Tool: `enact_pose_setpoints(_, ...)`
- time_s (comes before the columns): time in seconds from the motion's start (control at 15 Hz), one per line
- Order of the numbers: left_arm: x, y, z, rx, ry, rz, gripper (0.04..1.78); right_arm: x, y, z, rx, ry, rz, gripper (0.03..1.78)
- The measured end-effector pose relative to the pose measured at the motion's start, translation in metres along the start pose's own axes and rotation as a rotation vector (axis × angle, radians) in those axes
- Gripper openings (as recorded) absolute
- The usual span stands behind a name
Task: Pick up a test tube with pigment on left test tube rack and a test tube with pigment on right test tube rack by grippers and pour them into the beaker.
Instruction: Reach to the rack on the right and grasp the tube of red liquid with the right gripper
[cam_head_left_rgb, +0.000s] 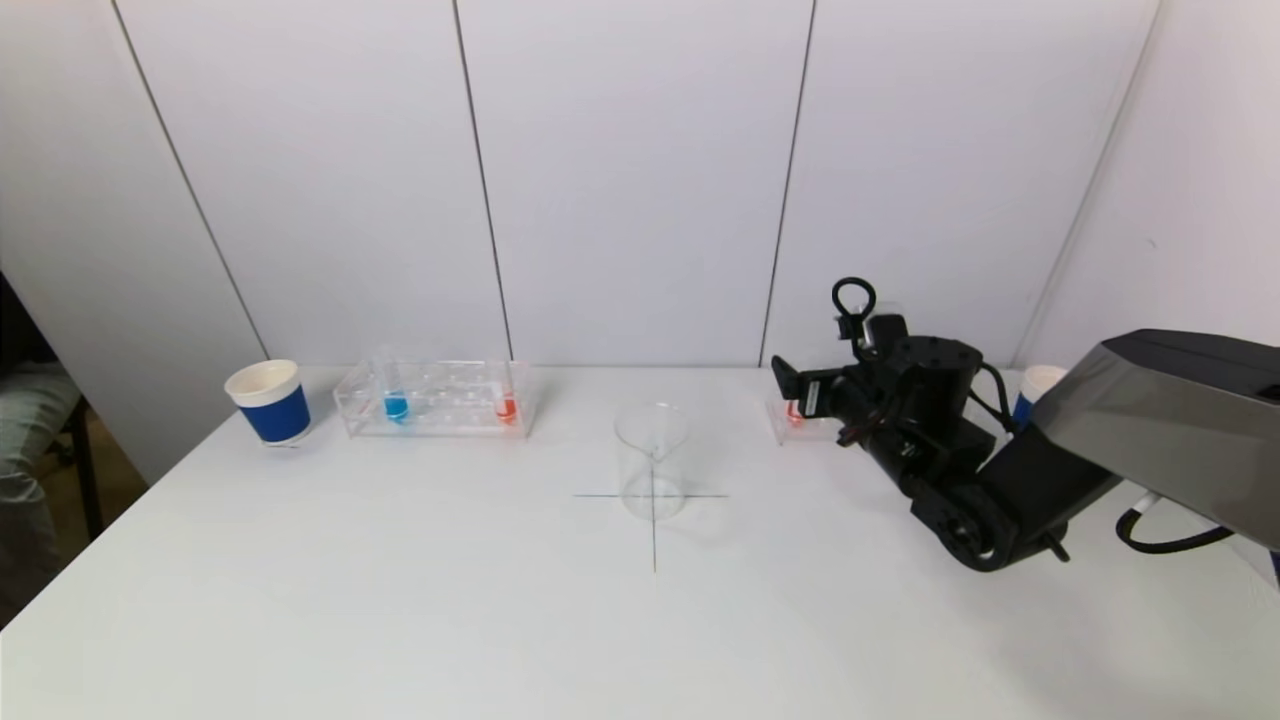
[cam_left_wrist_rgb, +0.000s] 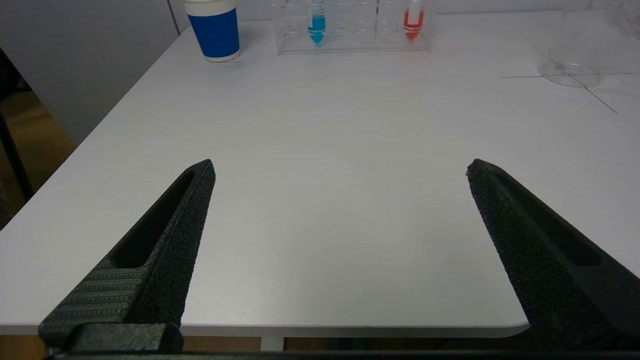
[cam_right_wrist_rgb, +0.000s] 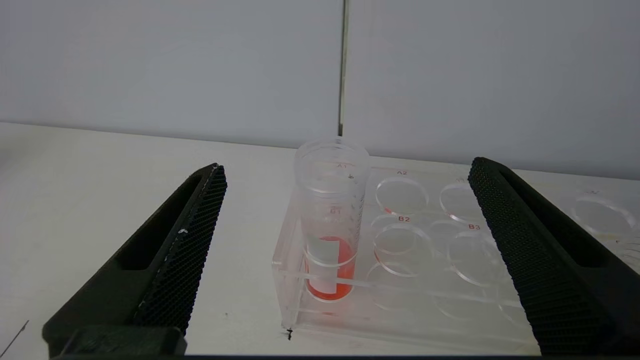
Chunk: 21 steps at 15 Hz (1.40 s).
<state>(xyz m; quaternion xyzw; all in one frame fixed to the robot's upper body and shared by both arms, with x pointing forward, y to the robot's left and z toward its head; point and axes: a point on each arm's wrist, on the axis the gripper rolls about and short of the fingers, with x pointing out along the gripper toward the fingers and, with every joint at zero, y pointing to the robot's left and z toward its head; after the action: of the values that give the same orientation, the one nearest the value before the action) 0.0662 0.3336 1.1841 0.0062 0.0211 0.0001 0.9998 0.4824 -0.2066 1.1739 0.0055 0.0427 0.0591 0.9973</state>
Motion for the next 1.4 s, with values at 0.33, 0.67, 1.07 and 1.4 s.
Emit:
enact_pose_setpoints(0.33, 0.000, 0.000, 0.000, -0.001, 0.000, 0.000, 1.76, 0.004, 0.003, -0.006, 0.000, 0.006, 0.003, 1.76)
enact_pose_setpoints(0.67, 0.000, 0.000, 0.000, 0.000, 0.000, 0.000, 1.76, 0.005, 0.006, -0.013, -0.003, 0.016, 0.008, 1.76)
enact_pose_setpoints(1.07, 0.000, 0.000, 0.000, 0.000, 0.000, 0.000, 1.76, 0.006, 0.006, -0.017, -0.003, 0.023, 0.008, 1.76)
enact_pose_setpoints(1.4, 0.000, 0.000, 0.000, -0.001, -0.001, 0.000, 1.76, 0.007, 0.004, -0.019, 0.005, 0.026, -0.008, 1.76)
